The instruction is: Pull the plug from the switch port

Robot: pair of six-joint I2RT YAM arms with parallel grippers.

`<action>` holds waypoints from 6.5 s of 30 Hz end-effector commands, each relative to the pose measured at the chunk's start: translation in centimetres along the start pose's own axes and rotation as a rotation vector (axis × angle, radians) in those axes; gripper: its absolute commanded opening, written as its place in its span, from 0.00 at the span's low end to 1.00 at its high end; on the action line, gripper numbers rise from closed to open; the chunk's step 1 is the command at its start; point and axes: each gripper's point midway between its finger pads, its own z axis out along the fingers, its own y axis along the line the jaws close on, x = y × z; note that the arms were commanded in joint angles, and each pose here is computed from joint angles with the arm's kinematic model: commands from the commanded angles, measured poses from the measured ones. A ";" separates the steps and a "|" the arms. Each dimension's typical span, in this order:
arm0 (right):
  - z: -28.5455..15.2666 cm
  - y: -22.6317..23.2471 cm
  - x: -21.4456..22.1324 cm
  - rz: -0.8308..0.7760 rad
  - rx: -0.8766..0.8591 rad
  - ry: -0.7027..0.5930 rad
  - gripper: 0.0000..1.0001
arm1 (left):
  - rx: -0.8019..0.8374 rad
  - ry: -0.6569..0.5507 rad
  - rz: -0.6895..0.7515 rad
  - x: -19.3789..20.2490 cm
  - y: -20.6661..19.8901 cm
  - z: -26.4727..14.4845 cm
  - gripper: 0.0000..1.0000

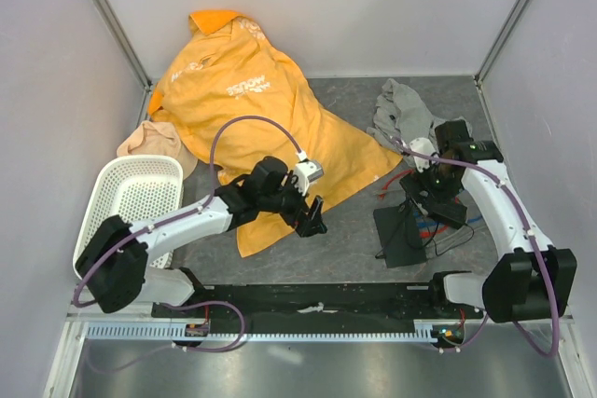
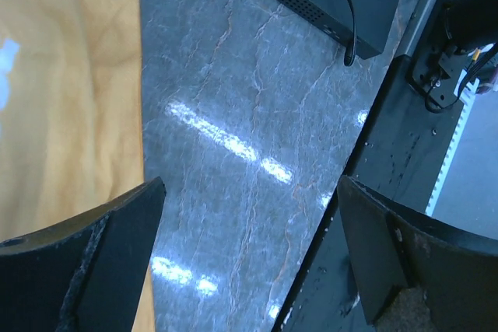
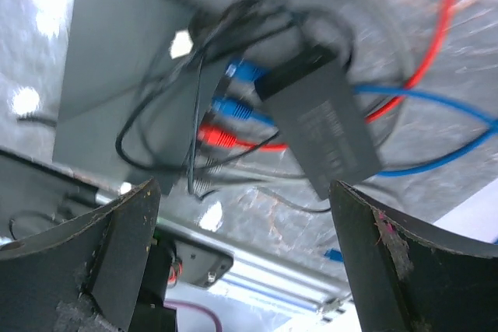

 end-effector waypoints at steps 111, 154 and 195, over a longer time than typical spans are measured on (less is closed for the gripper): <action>7.4 0.9 -14.3 -0.067 0.192 -0.268 0.75 | -0.319 0.016 -0.145 -12.0 24.1 12.7 0.02; 8.8 6.0 -5.8 0.597 -0.180 -0.204 0.96 | 0.123 -0.022 -0.388 -10.4 6.8 9.1 0.68; 9.1 13.7 -11.4 0.096 -0.364 -0.261 0.98 | 0.061 0.092 -0.492 0.6 6.0 8.0 0.53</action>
